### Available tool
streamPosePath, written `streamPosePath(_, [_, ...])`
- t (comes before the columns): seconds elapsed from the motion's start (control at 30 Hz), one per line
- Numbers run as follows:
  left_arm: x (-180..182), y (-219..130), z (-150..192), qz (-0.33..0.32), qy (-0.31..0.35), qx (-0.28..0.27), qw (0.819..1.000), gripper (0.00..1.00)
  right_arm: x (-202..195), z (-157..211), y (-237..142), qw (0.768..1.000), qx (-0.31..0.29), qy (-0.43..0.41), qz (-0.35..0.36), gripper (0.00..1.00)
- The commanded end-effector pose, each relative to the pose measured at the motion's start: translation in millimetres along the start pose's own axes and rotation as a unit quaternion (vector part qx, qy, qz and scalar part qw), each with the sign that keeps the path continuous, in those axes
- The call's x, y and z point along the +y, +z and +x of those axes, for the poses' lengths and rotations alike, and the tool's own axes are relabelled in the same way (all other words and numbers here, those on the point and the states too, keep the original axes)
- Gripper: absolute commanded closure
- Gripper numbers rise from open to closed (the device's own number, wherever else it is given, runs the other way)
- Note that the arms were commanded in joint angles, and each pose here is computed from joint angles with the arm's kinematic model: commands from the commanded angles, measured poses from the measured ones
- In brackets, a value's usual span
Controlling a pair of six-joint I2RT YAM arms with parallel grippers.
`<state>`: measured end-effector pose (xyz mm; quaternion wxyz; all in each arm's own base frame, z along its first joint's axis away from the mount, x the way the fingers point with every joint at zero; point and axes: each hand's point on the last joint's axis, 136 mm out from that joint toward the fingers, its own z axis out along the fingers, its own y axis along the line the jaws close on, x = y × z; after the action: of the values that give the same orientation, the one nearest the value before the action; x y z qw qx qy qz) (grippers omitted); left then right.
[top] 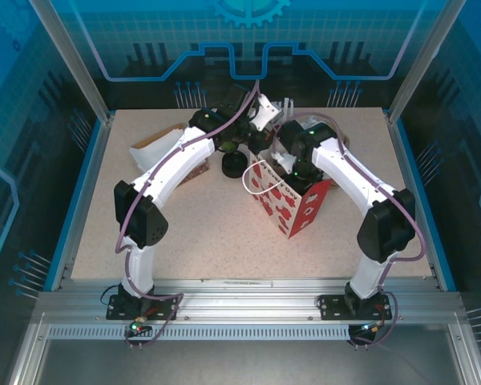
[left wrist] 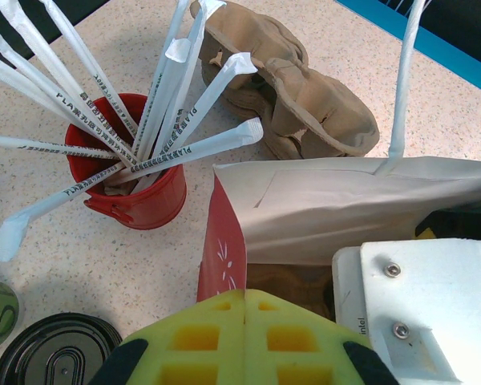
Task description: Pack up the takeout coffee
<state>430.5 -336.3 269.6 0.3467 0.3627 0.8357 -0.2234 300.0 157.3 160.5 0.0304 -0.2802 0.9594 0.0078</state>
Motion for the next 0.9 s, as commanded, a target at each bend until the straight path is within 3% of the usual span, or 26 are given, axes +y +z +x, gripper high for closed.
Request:
streamPosePath(0.0, [-3.3, -10.4, 4.6, -0.004, 0.0, 0.008, 1.0, 0.97, -3.5, -0.5, 6.5, 1.0, 0.007, 0.004, -0.007, 0.67])
streamPosePath(0.87, [-3.3, -9.4, 5.9, -0.004, 0.0, 0.01, 1.0, 0.97, -3.6, -2.2, 16.2, 1.0, 0.011, 0.005, -0.015, 0.67])
